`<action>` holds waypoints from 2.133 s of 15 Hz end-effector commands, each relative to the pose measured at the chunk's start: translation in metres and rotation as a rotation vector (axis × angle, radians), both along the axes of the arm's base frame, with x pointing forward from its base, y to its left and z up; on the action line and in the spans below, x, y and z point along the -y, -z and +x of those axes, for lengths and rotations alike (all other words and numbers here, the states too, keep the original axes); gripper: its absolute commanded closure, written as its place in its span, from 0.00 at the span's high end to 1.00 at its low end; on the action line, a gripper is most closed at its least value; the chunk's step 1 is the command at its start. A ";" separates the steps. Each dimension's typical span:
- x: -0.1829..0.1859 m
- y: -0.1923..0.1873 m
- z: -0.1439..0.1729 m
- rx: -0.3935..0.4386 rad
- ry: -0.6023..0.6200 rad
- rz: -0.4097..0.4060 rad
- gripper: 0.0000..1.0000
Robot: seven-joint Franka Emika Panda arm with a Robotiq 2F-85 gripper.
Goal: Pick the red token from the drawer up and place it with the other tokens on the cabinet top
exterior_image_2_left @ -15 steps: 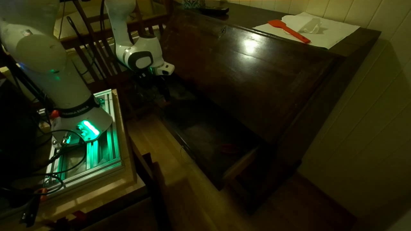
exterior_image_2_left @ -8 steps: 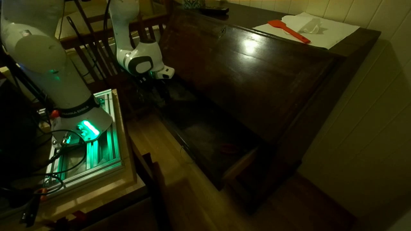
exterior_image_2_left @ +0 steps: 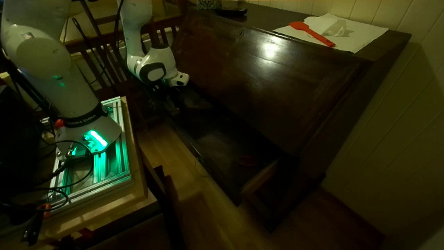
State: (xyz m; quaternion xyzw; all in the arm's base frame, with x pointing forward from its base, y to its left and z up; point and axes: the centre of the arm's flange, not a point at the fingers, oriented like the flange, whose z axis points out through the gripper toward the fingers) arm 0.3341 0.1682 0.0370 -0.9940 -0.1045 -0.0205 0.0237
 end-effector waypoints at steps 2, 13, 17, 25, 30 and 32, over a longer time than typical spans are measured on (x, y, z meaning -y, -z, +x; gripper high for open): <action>-0.003 0.010 0.000 0.013 -0.031 0.003 0.42; -0.025 -0.108 -0.022 0.002 -0.045 0.079 0.11; -0.049 -0.174 -0.006 0.035 -0.035 0.181 0.11; -0.142 -0.310 0.043 0.271 0.054 0.435 0.11; -0.167 -0.289 0.052 0.268 0.051 0.433 0.36; -0.166 -0.288 0.052 0.267 0.053 0.431 0.11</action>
